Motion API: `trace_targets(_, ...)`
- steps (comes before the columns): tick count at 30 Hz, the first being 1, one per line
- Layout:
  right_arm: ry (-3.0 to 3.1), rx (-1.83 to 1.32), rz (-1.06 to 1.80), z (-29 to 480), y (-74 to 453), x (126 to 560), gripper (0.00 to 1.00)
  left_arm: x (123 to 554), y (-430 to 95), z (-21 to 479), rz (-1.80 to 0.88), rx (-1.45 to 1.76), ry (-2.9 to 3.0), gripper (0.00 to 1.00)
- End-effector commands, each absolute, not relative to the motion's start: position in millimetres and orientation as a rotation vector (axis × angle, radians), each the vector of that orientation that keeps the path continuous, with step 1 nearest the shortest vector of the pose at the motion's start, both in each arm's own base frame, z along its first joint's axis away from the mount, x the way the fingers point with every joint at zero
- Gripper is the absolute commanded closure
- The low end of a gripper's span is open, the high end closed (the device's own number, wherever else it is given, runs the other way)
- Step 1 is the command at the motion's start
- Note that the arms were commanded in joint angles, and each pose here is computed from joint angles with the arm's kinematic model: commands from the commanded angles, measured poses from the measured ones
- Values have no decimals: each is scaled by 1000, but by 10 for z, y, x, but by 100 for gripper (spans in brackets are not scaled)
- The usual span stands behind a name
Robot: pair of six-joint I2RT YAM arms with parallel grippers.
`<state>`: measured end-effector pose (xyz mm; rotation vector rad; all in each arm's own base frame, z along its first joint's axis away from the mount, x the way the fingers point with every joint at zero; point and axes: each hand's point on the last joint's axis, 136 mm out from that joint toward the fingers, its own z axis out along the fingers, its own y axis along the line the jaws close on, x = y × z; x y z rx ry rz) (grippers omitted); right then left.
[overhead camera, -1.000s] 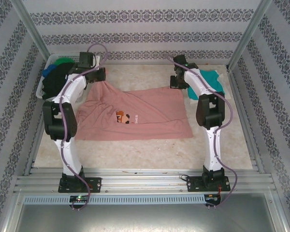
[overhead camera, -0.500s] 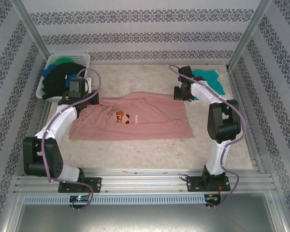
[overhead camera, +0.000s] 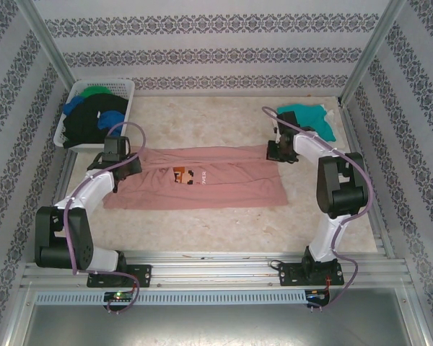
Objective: Fold and stack the t-shirts
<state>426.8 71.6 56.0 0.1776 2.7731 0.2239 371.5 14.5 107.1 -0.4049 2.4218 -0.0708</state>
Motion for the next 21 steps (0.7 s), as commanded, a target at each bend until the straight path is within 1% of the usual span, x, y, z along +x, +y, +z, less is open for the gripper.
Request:
trace_targets(1,2669,189,273,1000,736,4493,100,4013,205,1399,-86,-425,2327,100)
trace_targets(4,2644,201,304,1153,755,4606,100,4279,177,1683,-113,-389,2277,100)
trace_targets(8,2643,202,280,1213,720,4664,100,4444,208,1832,-87,-360,2259,100)
trace_targets(14,2661,316,251,1079,462,4654,100,4300,391,1674,-7,-383,2287,100)
trace_targets(19,2658,280,317,1120,651,4908,100,4183,250,1445,-113,-379,2312,100)
trace_targets(20,2657,263,318,1126,694,4952,98,4148,224,1380,-131,-379,2324,100)
trace_targets(21,2658,248,326,1144,738,4993,94,4103,203,1315,-142,-382,2337,100)
